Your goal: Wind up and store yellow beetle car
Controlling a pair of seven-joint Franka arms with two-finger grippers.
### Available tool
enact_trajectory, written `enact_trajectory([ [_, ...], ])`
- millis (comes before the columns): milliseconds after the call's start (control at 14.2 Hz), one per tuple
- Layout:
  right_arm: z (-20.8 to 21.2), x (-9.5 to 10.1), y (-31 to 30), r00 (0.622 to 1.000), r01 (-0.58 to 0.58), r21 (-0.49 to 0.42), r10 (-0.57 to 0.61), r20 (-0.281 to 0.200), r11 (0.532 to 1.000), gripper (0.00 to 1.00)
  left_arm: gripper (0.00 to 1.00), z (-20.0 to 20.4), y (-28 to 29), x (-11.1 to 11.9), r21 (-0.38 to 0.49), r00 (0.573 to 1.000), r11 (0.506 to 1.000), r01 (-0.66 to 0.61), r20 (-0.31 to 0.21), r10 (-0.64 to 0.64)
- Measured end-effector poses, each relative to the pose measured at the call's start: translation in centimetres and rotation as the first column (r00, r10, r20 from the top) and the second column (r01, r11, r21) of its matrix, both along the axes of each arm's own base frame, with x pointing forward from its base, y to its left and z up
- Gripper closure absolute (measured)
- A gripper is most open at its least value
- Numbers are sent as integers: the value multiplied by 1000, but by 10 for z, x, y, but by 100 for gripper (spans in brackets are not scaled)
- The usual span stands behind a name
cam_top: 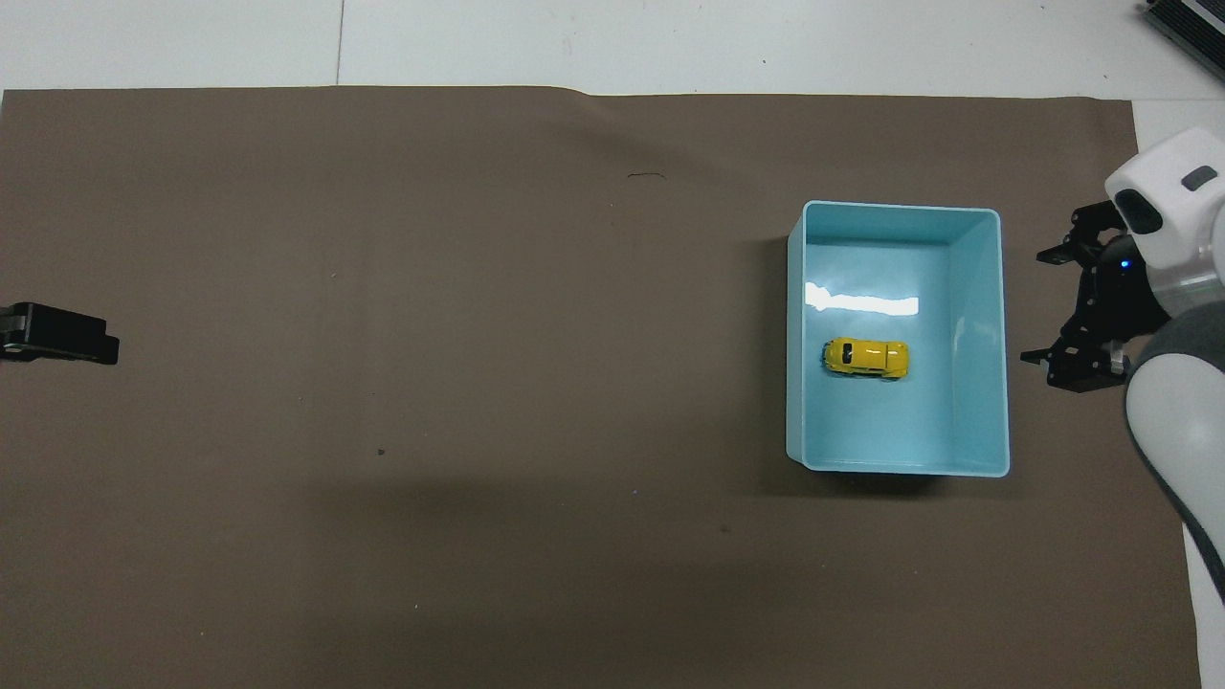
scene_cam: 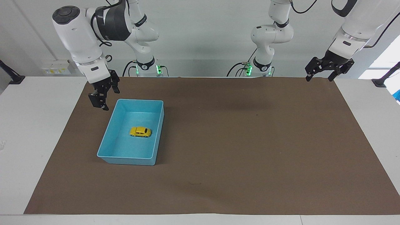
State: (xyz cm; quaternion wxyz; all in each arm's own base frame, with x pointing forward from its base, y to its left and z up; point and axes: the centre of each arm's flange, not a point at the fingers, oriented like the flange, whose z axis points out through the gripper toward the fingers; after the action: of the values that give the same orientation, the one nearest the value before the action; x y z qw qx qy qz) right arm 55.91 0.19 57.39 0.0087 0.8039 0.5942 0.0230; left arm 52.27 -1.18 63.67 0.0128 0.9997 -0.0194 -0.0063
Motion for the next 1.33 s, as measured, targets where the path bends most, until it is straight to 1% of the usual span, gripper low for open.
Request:
enact_trajectory([
  [211,17,-5,-5,997,75,5,-75,-5,997,0,0,0,0,0,0,1000,1000,0,0,0],
  [351,20,-7,-5,988,150,6,-150,-22,989,0,0,0,0,0,0,1000,1000,0,0,0],
  [491,29,-9,-3,967,251,6,-251,-34,968,0,0,0,0,0,0,1000,1000,0,0,0],
  [632,41,-12,0,931,363,5,-362,-44,932,0,0,0,0,0,0,1000,1000,0,0,0],
  [772,52,-16,5,874,484,1,-483,-56,875,0,0,0,0,0,0,1000,1000,0,0,0],
  [913,60,-20,15,807,587,-11,-586,-72,810,0,0,0,0,0,0,1000,1000,0,0,0],
  [1123,61,-25,29,703,706,-34,-706,-88,707,0,0,0,0,0,0,1000,1000,0,0,0],
  [1334,68,-26,31,591,803,-37,-803,-83,595,0,0,0,0,0,0,1000,1000,0,0,0],
])
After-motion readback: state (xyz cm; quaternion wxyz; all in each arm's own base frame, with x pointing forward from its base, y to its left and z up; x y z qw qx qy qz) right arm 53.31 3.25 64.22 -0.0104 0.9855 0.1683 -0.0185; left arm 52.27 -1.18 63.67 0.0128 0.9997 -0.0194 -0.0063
